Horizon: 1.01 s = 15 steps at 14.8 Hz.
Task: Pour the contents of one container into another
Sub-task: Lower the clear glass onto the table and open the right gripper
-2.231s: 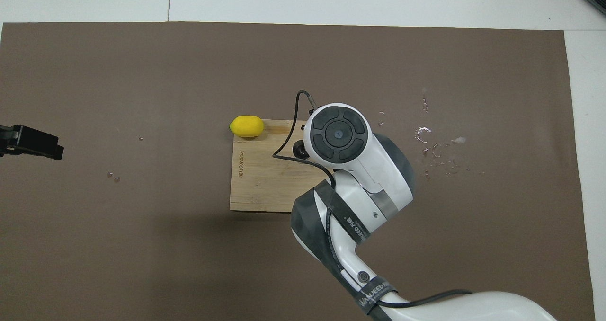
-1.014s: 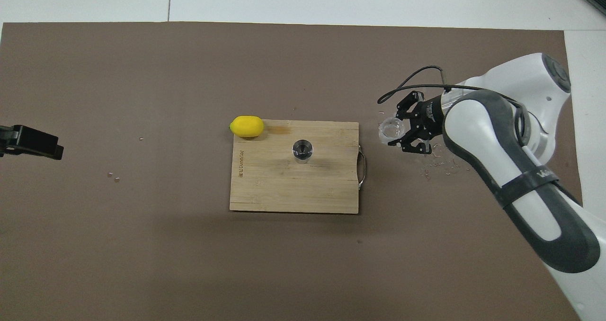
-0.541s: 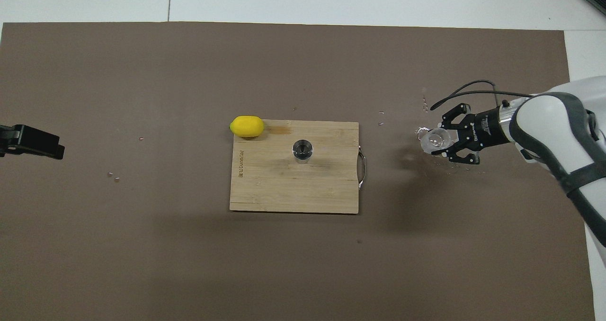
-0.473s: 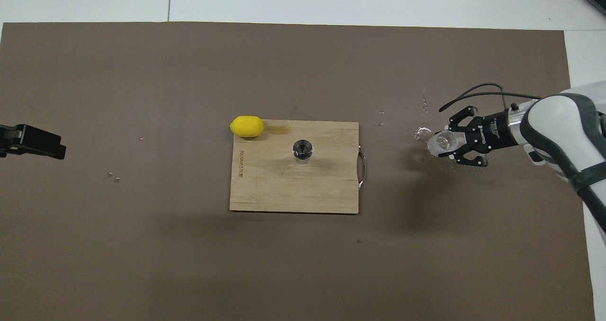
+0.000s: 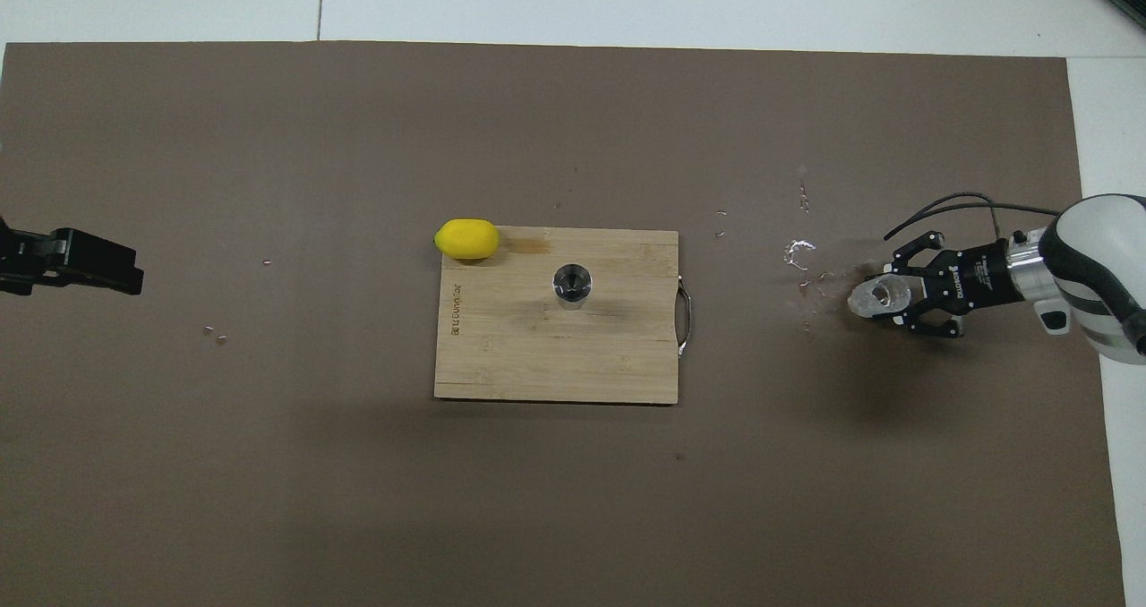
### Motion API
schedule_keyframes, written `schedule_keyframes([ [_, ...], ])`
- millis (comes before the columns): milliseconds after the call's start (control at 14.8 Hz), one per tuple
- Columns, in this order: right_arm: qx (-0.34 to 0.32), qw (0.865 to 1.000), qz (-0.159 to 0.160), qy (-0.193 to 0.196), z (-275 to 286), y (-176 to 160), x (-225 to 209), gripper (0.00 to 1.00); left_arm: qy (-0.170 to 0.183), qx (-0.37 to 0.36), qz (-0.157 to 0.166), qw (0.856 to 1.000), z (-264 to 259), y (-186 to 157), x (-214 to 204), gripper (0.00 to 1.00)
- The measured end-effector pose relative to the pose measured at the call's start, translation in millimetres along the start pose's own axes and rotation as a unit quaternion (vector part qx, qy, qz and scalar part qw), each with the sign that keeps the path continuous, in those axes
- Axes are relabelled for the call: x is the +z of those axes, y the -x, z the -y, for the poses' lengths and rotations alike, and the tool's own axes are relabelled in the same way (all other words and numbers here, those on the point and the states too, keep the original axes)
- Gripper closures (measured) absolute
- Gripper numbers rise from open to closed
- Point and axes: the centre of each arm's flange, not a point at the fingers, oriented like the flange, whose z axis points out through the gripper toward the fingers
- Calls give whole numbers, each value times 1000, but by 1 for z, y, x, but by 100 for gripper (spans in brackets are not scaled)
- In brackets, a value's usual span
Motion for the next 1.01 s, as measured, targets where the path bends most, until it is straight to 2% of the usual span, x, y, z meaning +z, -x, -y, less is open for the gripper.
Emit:
schedule_keyframes([
  [406,5,1000,-20,-18,0,-8,3,49,-1,-18,-5,1000,-19,0,0,0],
  [541,6,999,-25,-23,1,-9,1,37,-1,-22,-5,1000,-19,-1,0,0],
  [811,3,998,-36,-44,2,-2,-24,0,-1,-24,-4,1000,-18,-1,0,0],
  [946,-13,997,-60,-50,-1,7,-48,0,-1,-27,-5,1000,-15,-1,0,0],
  [1014,-32,995,-84,-43,-3,14,-60,0,0,-28,-5,1000,-14,-1,0,0],
])
